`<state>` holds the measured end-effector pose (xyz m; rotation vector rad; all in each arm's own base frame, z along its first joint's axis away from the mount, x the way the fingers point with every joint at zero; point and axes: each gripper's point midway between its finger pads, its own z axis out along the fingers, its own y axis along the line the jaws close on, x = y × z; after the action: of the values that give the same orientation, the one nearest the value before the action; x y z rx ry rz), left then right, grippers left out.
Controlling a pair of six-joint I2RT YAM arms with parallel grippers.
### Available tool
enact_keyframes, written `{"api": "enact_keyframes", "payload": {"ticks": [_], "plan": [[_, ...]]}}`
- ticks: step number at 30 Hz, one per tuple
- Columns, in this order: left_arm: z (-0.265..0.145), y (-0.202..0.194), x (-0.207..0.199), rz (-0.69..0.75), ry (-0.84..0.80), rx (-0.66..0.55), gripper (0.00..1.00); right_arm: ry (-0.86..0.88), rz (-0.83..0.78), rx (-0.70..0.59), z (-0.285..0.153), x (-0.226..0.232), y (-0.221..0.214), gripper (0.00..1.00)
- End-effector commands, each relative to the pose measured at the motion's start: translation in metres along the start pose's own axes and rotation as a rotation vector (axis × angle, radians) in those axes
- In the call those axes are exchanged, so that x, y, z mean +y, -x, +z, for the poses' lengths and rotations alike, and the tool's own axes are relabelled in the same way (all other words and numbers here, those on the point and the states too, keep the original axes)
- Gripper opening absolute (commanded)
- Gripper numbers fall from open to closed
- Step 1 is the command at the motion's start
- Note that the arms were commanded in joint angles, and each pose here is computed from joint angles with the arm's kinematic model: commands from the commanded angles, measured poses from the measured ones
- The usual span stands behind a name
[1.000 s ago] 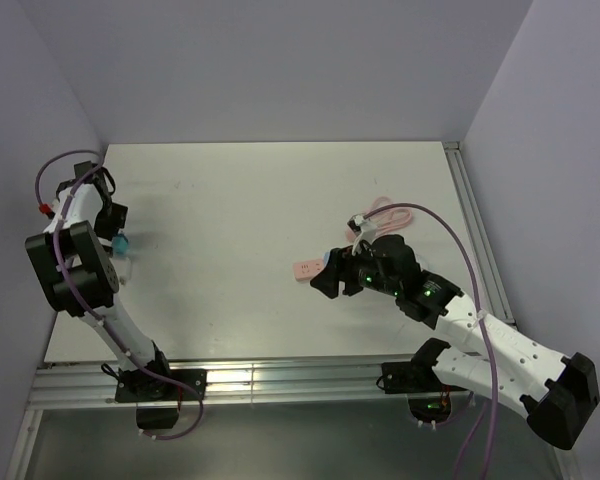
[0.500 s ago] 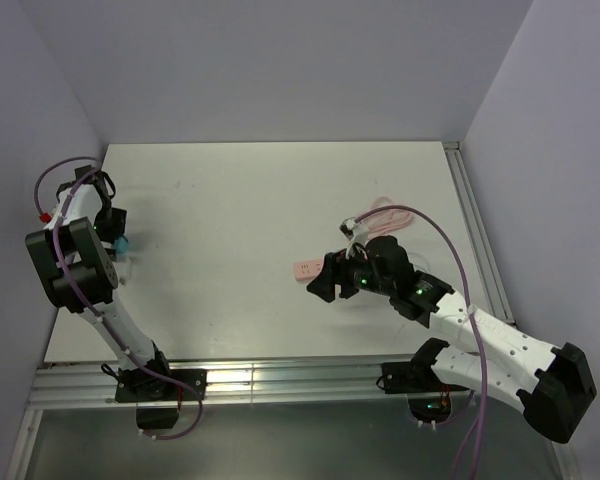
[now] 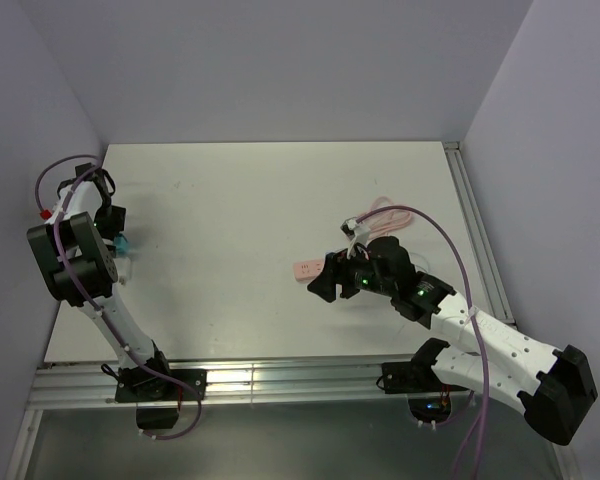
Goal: Insert the plug
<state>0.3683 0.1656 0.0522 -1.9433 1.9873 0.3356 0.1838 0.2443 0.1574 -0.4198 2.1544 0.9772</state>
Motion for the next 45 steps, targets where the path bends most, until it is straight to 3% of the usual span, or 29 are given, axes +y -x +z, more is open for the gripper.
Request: {"api": "enact_keyframes", "payload": {"ticks": [1, 14, 23, 29, 33, 34, 38, 45], "plan": [[0.004, 0.005, -0.008, -0.016, -0.022, -0.007, 0.85, 0.002, -0.02, -0.045, 0.0, -0.001, 0.01, 0.74], [0.015, -0.001, -0.015, -0.029, -0.02, 0.019, 0.77, -0.016, -0.013, -0.043, 0.001, -0.005, 0.008, 0.74], [0.012, -0.001, -0.016, -0.021, -0.048, 0.021, 0.56, -0.021, -0.013, -0.047, 0.0, -0.006, 0.009, 0.73], [-0.014, 0.004, -0.028, 0.043, -0.181, 0.017, 0.24, -0.031, -0.011, -0.051, -0.001, -0.006, 0.013, 0.73], [-0.065, 0.005, -0.046, 0.146, -0.408, -0.002, 0.02, -0.033, -0.01, -0.063, -0.005, -0.002, 0.02, 0.73], [-0.07, -0.001, -0.046, 0.168, -0.443, 0.012, 0.01, -0.03, -0.012, -0.065, -0.006, -0.001, 0.022, 0.73], [-0.133, -0.037, -0.066, 0.288, -0.73, 0.076, 0.0, 0.003, -0.034, -0.086, -0.009, 0.01, 0.036, 0.76], [-0.272, -0.159, -0.06, 0.539, -1.267, 0.421, 0.0, 0.123, -0.122, -0.136, -0.01, 0.039, 0.064, 0.82]]}}
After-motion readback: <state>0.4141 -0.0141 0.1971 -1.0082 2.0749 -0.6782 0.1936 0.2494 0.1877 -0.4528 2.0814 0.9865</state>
